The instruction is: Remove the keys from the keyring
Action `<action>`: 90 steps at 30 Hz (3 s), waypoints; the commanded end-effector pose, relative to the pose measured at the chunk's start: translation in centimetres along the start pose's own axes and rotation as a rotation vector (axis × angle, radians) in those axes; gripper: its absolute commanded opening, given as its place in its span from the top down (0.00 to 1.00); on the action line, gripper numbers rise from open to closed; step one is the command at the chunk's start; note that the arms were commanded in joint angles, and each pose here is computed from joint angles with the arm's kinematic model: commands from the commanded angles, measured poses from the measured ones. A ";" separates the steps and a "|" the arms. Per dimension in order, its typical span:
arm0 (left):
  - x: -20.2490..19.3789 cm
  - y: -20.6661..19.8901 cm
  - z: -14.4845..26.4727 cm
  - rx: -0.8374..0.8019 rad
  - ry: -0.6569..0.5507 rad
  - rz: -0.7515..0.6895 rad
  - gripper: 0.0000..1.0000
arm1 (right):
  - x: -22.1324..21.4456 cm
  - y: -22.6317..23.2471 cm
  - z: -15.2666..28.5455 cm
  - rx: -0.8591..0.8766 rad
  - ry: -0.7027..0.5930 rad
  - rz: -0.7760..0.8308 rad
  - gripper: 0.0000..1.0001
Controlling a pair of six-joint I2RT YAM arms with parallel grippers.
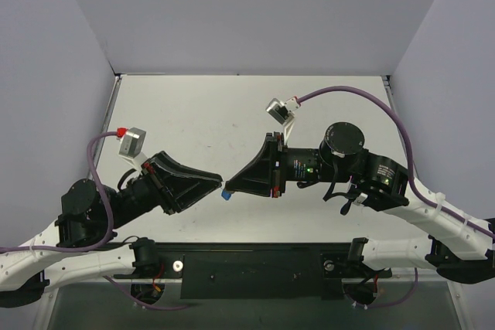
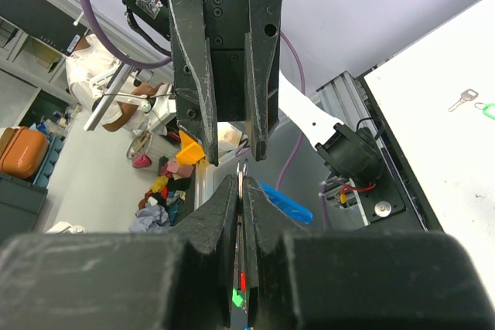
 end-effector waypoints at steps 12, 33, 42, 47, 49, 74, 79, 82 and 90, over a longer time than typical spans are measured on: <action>1.0 -0.8 0.1 -0.024 -0.025 -0.004 0.66 | 0.7 1.6 0.7 0.061 -0.038 0.039 1.00; 0.3 -0.5 -0.3 -0.015 0.012 -0.003 0.85 | 1.1 1.6 0.5 0.060 -0.054 0.043 1.00; 0.2 -0.3 -0.1 0.000 0.024 -0.008 1.00 | 1.0 1.3 0.6 0.053 -0.049 0.035 1.00; 0.3 -0.3 0.2 0.020 0.051 -0.027 1.00 | 0.8 1.2 0.5 0.050 -0.039 0.020 1.00; 0.4 -0.4 0.4 0.027 0.063 -0.037 1.00 | 0.6 1.2 0.5 0.043 -0.031 0.017 1.00; -0.9 -1.7 0.4 -0.059 0.338 -0.215 1.00 | -0.9 -0.1 -0.3 -0.058 0.099 -0.005 1.00; -1.0 -1.8 0.6 -0.079 0.378 -0.257 1.00 | -1.2 -0.1 -0.3 -0.072 0.138 -0.008 1.00; -1.3 -1.8 0.5 -0.095 0.415 -0.274 1.00 | -1.5 -0.5 -0.3 -0.088 0.155 -0.006 1.00; -1.8 -1.9 0.0 -0.132 0.506 -0.343 1.00 | -1.8 -0.8 -0.7 -0.085 0.192 -0.002 1.00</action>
Point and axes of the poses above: each gripper's point midway between its finger pads, its own z axis back along the fingers, its own y axis along the line the jaws close on, x = y × z, the point moved 6 cm from there along z, back along the fingers, and after that the axes turned 13 degrees about -z, right-handed, at the moved point
